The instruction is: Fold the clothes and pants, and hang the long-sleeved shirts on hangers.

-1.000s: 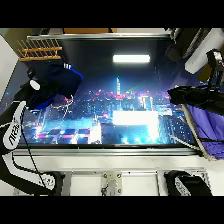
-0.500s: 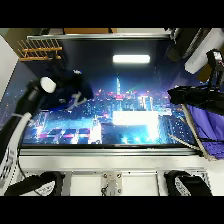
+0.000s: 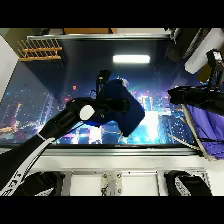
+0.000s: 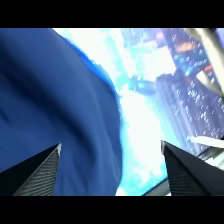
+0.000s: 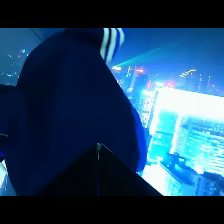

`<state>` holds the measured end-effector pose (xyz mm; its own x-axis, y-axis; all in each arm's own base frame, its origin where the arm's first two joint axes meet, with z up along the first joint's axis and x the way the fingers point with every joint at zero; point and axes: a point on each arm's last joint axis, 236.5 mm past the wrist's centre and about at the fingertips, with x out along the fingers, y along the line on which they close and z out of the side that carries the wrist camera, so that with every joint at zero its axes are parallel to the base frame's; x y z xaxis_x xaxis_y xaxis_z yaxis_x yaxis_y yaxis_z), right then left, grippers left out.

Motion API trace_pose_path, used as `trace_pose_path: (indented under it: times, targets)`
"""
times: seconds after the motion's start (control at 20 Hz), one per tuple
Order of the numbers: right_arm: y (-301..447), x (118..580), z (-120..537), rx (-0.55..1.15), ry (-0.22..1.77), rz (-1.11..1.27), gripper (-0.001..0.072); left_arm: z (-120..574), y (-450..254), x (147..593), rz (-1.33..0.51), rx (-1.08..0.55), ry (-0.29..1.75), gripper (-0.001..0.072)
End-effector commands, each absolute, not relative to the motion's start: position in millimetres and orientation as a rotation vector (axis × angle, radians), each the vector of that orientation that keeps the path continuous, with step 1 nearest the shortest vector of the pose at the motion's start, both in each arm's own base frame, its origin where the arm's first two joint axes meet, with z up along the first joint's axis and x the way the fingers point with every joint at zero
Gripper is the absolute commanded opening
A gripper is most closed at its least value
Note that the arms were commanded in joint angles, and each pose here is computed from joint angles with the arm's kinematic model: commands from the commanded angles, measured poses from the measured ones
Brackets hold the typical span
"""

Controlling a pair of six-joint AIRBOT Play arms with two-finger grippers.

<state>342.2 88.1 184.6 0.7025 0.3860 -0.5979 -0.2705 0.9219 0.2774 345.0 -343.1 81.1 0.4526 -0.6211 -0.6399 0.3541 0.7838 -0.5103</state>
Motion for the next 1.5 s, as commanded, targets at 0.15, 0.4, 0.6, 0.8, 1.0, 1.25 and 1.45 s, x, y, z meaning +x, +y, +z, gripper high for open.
trace_pose_path:
  times: [0.15, 0.4, 0.6, 0.8, 1.0, 1.25, 1.45]
  targets:
    - [91, 342, 186, 0.185, 0.701, 0.376, 0.0027, 74, -184, 388, -0.288, -0.408, 1.028, 0.0720]
    - [101, 340, 191, 0.234, 0.692, 0.411, 0.0027, -32, -67, 348, 0.024, -0.545, 1.232, 0.0720]
    - [101, 342, 188, 0.238, 0.701, 0.409, 0.0027, -88, -79, 320, -0.023, -0.574, 1.378, 0.0720]
    - [101, 344, 185, 0.241, 0.712, 0.408, 0.0026, -112, -107, 340, -0.069, -0.603, 1.417, 0.0670]
    - [101, 344, 185, 0.240, 0.711, 0.409, 0.0026, -106, -116, 356, -0.117, -0.569, 1.455, 0.0007]
    - [101, 344, 185, 0.240, 0.712, 0.408, 0.0026, -29, -112, 307, -0.259, -0.351, 1.419, 0.0006]
    - [98, 346, 179, 0.238, 0.727, 0.394, 0.0024, 17, -140, 219, -0.413, -0.254, 1.366, 0.0007]
